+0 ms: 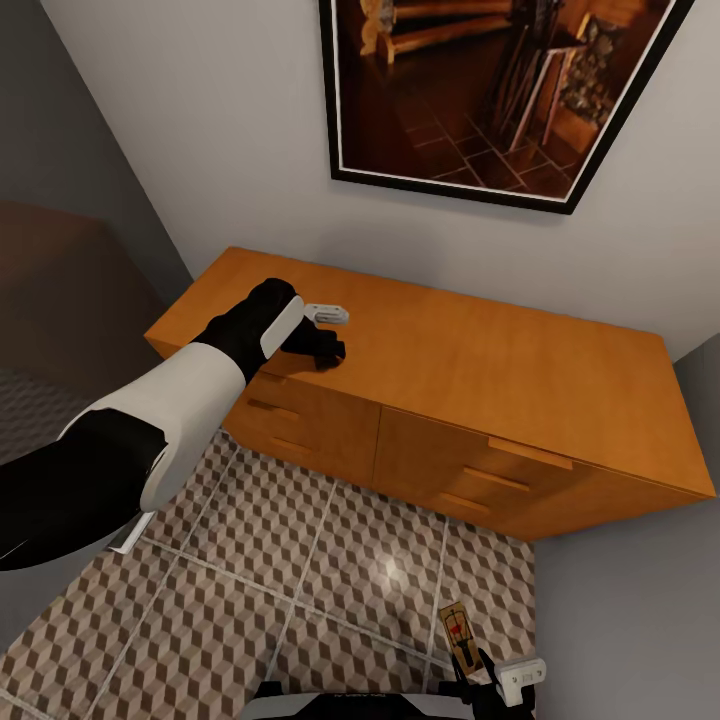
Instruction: Take the four mousetraps from the cabinet in the bathroom and place them on the bathroom floor. Make sure all four end up on the same floor surface, and ensure that at least two of them are either under or directly next to the same bathroom sink.
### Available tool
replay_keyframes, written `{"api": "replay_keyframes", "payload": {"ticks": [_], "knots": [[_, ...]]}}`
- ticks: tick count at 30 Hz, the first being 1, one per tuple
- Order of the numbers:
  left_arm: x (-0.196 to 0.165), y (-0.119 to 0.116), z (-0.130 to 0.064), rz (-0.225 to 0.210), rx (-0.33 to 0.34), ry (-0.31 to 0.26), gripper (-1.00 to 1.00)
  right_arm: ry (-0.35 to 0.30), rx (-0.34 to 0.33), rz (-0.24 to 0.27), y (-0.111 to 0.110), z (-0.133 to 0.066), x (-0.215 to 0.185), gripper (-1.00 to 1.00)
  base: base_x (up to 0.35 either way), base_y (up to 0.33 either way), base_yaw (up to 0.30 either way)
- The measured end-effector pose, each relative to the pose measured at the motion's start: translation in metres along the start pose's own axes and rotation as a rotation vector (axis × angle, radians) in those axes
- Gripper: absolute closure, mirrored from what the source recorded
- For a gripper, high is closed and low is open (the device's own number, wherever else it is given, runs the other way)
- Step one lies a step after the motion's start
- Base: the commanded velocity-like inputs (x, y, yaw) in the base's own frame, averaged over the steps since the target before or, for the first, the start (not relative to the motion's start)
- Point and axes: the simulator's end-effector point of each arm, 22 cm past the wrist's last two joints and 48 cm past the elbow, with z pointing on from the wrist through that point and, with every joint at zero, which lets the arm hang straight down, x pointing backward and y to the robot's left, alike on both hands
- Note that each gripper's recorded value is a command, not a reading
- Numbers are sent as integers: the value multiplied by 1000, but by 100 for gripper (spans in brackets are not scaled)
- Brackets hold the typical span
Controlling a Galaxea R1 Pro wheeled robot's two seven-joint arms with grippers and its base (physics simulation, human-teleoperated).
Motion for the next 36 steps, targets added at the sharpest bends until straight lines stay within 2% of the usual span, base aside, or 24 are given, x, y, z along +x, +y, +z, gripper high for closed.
{"api": "replay_keyframes", "payload": {"ticks": [32, 33, 36], "knots": [[0, 0, 0, 0, 0, 0, -100, -1, 0, 0, 0, 0, 0, 100, 0, 0, 0], [0, 0, 0, 0, 0, 0, 100, -1, 0, 0, 0, 0, 0, 100, 0, 0, 0], [1, 4, 1, 10, -16, 2, 100, 0, -1, 0, 0, 0, 0, 100, 0, 0, 0]]}}
